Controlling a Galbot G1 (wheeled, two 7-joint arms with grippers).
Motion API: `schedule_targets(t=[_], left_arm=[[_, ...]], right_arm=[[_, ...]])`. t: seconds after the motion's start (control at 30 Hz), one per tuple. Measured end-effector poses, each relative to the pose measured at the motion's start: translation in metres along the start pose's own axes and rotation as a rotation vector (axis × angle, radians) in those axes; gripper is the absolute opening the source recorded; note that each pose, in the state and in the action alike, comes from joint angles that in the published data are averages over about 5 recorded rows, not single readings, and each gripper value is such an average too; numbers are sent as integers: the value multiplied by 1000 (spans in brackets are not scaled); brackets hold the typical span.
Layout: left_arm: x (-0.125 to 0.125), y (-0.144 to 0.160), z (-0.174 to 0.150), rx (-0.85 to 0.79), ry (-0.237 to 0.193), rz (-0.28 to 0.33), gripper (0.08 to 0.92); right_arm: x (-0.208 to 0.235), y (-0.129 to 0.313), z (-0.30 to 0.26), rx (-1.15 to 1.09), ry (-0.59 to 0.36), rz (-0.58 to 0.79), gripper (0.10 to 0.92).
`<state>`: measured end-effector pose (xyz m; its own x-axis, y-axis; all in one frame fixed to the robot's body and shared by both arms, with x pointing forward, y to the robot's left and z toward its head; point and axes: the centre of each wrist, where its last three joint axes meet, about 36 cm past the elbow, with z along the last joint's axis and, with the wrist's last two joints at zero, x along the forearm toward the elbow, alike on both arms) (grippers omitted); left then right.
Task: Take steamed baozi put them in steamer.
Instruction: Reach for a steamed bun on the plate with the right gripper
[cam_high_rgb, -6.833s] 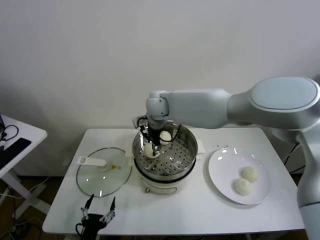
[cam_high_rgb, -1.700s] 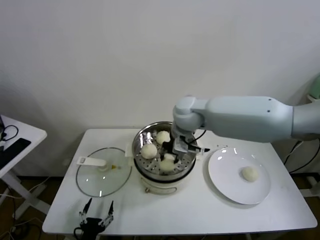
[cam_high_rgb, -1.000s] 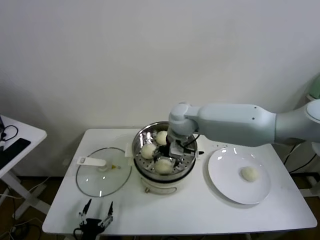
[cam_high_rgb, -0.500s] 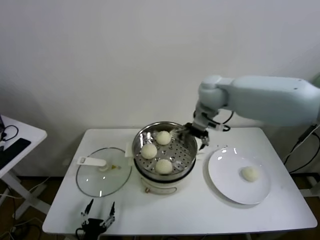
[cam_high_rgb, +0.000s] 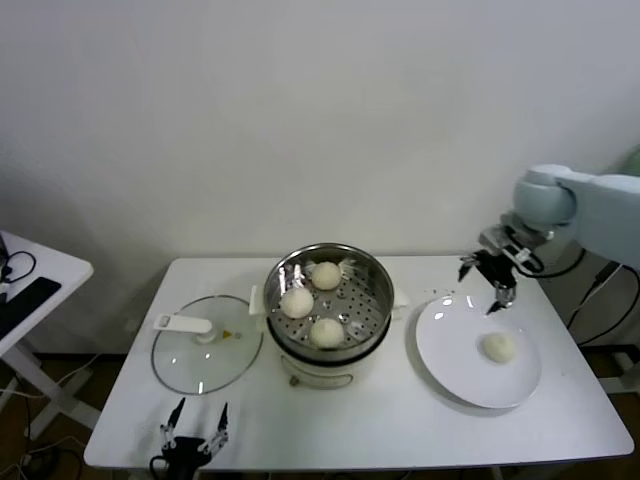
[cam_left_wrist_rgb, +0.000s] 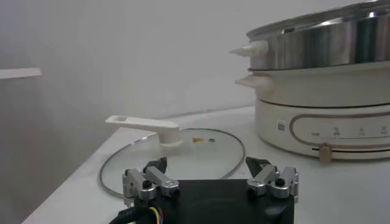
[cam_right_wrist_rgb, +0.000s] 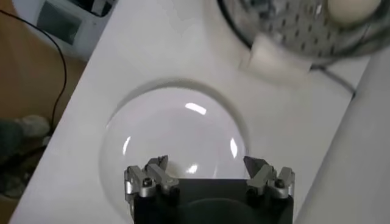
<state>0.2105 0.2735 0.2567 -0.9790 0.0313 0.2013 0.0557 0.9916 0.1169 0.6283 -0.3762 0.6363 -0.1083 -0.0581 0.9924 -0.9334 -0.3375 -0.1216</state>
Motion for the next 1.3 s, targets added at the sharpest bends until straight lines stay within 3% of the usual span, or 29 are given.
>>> schedule_targets(t=[0.6, 1.3], left_arm=[[5, 3, 1, 6, -2, -12, 823], [8, 6, 5, -6, 4, -17, 823]], right_arm=[[-106, 56, 70, -252, 51, -3, 823], [-166, 64, 79, -331, 48, -4, 789]])
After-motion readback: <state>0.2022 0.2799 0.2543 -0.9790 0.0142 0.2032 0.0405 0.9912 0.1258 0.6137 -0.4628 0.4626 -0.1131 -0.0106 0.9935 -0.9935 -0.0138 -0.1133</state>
